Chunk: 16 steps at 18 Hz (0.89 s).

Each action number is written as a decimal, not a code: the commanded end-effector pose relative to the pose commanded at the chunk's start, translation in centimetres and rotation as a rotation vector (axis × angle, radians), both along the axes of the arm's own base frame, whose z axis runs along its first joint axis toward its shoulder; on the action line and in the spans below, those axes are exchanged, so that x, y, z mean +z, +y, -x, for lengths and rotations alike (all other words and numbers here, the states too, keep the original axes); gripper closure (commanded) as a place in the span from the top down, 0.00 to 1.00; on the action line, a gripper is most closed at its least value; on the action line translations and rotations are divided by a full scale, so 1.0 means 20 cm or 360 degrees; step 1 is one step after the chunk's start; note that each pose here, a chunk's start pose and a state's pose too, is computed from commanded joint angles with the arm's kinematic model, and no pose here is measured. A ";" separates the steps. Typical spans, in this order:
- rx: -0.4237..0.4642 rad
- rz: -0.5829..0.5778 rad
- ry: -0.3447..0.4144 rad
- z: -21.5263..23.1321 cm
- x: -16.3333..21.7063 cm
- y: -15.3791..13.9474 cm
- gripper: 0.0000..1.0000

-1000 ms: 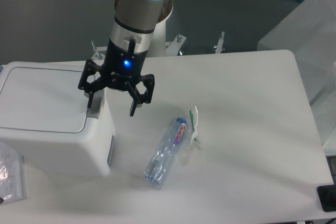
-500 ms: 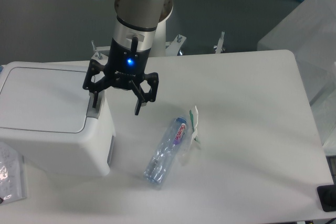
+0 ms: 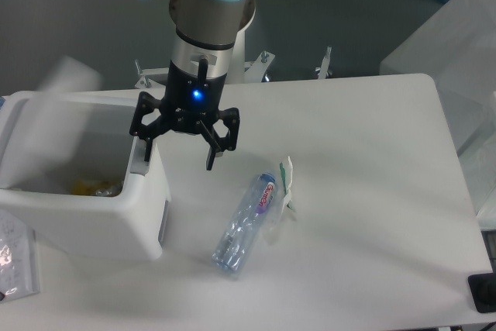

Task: Open the trash can
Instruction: 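Push the gripper against the grey tab to flip the lid open, then withdraw the gripper up and away from the opened trash can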

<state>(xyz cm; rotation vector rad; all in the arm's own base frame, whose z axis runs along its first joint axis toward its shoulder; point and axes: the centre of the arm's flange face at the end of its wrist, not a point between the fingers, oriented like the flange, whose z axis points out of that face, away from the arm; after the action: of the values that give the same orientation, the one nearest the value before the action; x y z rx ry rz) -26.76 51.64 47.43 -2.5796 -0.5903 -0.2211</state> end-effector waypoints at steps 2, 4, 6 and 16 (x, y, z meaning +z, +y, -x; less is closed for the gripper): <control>0.0002 0.0000 -0.0003 0.00 0.00 0.00 1.00; 0.0021 -0.0019 0.0014 0.04 0.03 -0.01 1.00; 0.0054 -0.0046 0.0040 0.09 0.07 -0.04 1.00; 0.0233 -0.0128 0.0198 0.55 0.22 -0.26 1.00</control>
<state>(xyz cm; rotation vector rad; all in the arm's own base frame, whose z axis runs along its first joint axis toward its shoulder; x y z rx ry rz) -37.71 46.42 51.77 -2.4391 -0.7057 -0.0342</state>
